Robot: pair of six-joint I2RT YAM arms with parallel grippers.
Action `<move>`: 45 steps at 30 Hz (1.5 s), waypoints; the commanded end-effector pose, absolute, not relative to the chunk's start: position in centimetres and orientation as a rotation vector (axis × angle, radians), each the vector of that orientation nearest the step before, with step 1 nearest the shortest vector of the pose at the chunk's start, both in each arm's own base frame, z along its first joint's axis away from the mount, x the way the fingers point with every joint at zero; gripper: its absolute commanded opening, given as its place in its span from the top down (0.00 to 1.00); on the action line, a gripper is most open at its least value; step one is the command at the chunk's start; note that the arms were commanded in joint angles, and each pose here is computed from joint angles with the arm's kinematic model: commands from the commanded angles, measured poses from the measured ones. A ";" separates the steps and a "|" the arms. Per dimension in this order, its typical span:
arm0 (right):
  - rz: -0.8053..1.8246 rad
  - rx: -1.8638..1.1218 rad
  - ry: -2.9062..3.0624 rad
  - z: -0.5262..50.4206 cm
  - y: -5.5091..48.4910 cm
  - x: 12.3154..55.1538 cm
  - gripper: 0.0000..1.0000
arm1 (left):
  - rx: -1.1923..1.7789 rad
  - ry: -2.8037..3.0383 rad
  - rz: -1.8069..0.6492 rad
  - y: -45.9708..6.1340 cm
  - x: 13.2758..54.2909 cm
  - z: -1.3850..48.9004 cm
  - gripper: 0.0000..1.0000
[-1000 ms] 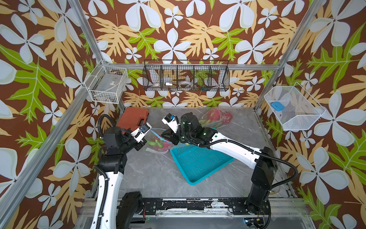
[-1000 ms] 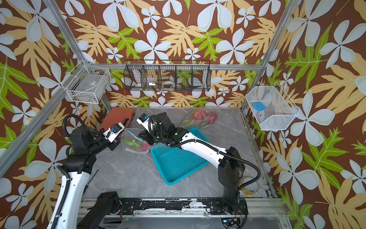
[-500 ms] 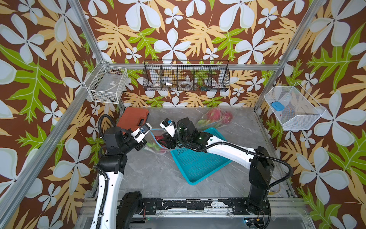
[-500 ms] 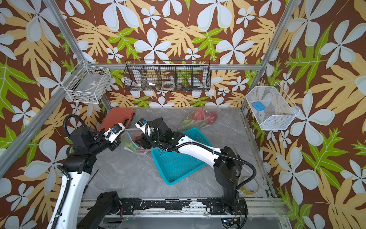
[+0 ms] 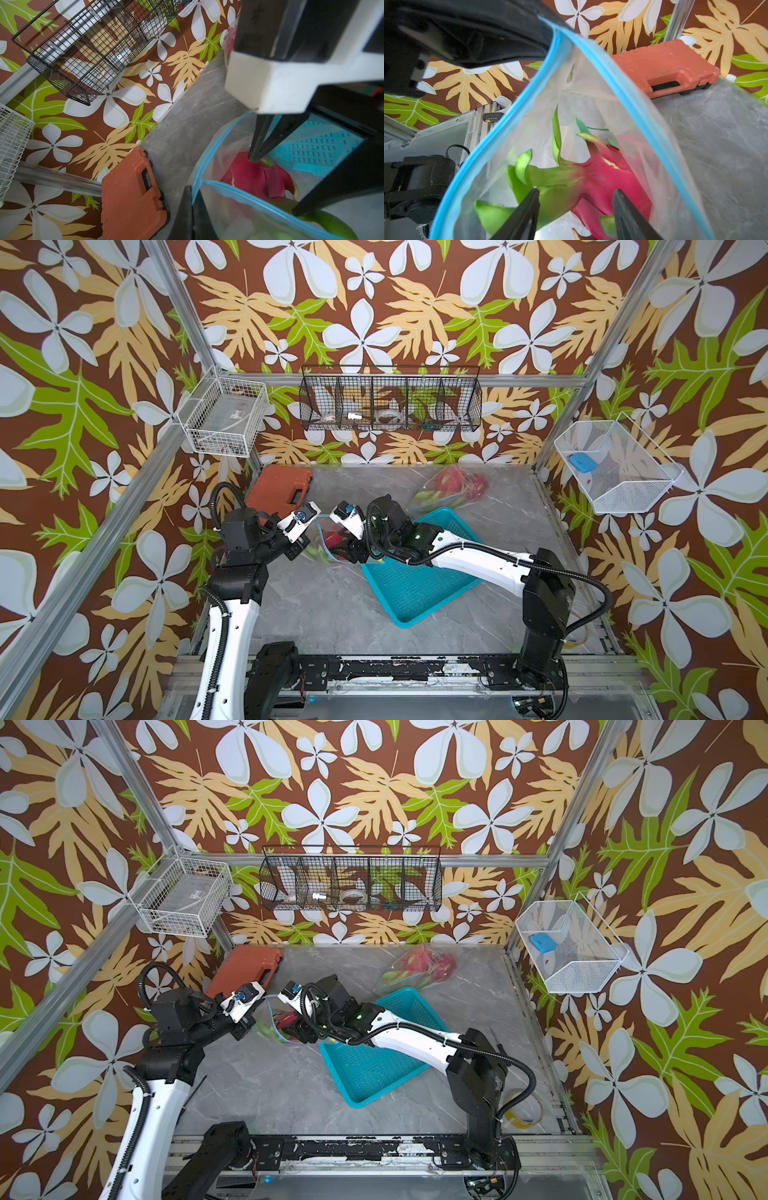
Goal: Open the zip-top bag and take out the dragon fruit
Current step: Open the zipper of the food storage bag at the center of the board, then pick up the dragon fruit from the zipper food storage bag.
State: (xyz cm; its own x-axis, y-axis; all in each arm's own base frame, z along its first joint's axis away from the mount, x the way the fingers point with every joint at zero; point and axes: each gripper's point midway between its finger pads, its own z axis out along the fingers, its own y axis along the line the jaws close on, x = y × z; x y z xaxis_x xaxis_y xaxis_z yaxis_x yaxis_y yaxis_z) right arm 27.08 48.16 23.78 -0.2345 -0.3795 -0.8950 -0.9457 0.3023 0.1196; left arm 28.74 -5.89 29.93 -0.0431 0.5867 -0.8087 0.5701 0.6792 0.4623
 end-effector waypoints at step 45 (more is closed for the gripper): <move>0.784 -1.284 1.335 24.4 52.3 25.8 0.78 | 0.941 1.698 -0.021 -6.4 28.2 29.8 1.00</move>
